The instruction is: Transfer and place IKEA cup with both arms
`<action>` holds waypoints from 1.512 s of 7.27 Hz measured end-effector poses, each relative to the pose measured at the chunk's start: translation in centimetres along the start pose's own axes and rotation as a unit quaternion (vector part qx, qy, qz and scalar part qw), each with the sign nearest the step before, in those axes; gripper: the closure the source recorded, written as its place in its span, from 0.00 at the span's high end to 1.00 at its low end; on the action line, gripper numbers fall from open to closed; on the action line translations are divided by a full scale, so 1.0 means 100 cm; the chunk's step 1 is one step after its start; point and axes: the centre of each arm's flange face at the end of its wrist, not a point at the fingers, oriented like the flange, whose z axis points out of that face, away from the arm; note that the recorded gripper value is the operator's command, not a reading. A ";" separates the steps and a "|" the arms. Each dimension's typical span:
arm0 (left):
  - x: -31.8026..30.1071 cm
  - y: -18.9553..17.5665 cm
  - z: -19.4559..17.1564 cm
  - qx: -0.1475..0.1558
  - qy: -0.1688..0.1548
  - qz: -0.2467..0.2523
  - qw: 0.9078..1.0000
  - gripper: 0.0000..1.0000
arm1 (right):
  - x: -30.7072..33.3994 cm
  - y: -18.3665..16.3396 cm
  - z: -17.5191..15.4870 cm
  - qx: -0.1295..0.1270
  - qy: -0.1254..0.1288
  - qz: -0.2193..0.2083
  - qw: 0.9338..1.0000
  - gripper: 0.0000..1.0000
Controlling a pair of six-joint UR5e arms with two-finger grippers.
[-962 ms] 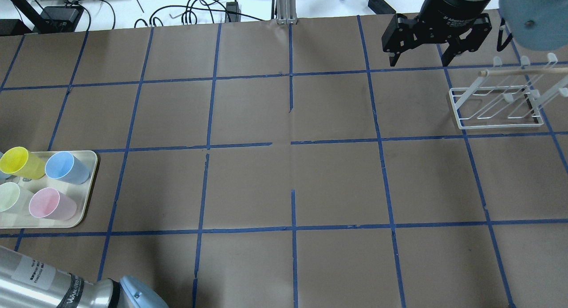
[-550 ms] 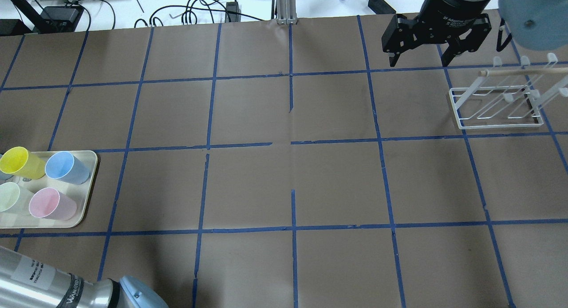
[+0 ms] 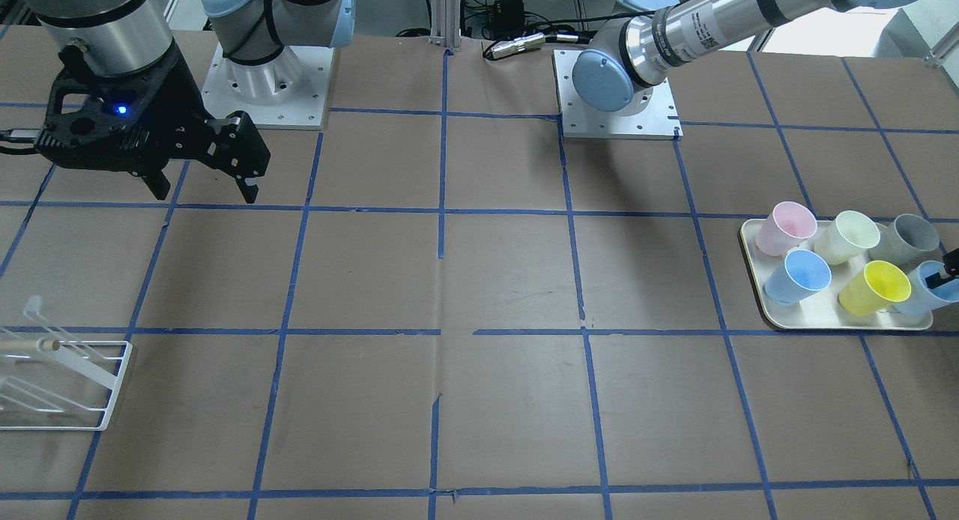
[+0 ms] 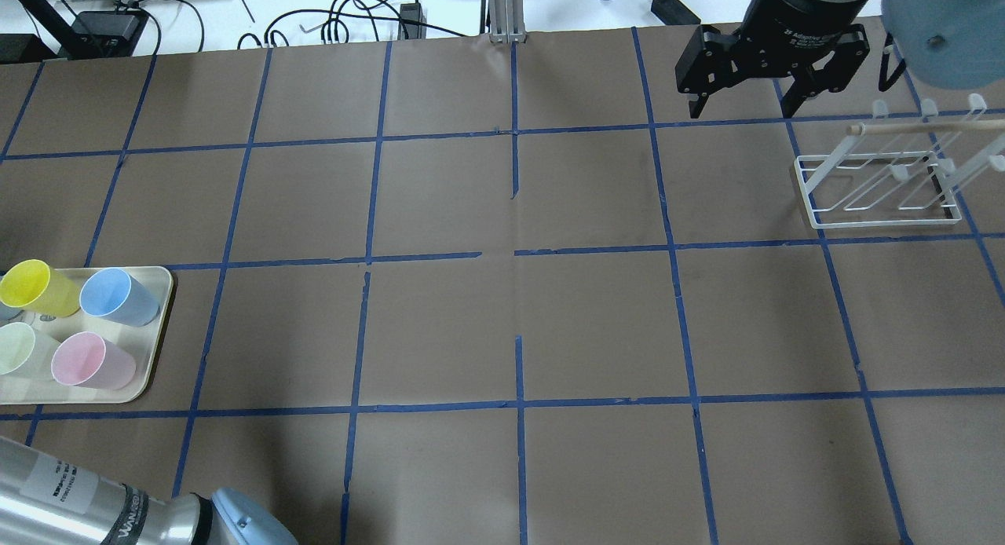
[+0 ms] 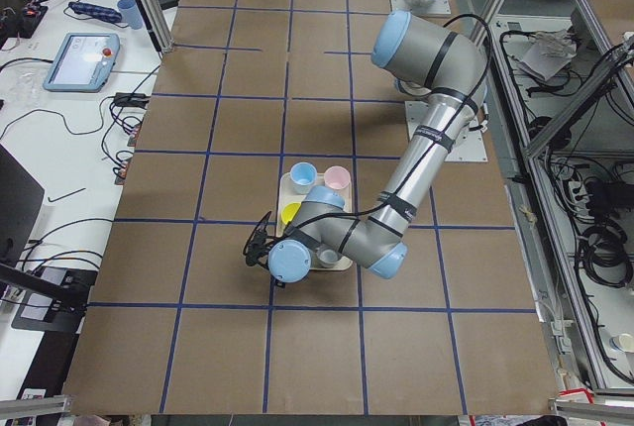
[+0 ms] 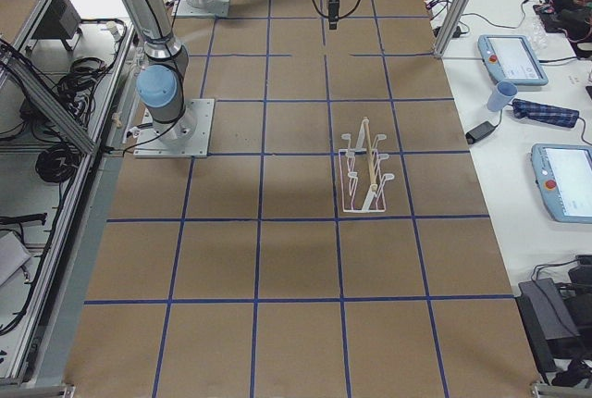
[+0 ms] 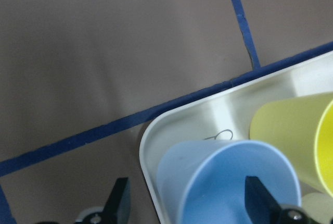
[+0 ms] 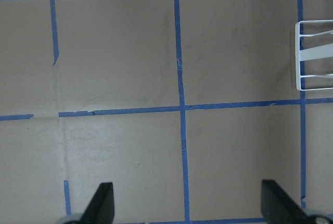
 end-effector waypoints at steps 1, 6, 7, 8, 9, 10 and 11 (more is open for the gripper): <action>0.005 -0.002 -0.010 -0.001 -0.002 -0.001 1.000 0.93 | 0.000 0.000 0.000 0.000 0.000 0.000 1.000 1.00; 0.103 -0.069 -0.101 -0.024 -0.037 -0.030 0.999 1.00 | 0.000 0.000 -0.001 0.001 0.000 -0.003 1.000 1.00; 0.151 -0.100 -0.116 -0.036 -0.042 -0.046 0.997 1.00 | 0.000 0.000 -0.001 0.001 0.001 -0.003 1.000 1.00; 0.205 -0.131 -0.126 -0.048 -0.046 -0.068 0.996 1.00 | 0.000 0.000 -0.001 0.001 0.001 -0.001 1.000 1.00; 0.264 -0.162 -0.131 -0.062 -0.056 -0.091 0.992 1.00 | 0.000 0.000 -0.002 0.002 0.001 0.000 1.000 1.00; 0.327 -0.189 -0.131 -0.073 -0.069 -0.114 0.988 1.00 | 0.000 0.000 -0.001 0.001 0.001 0.000 1.000 1.00; 0.385 -0.205 -0.124 -0.079 -0.080 -0.135 0.984 1.00 | 0.000 0.000 -0.001 0.001 0.001 0.000 1.000 1.00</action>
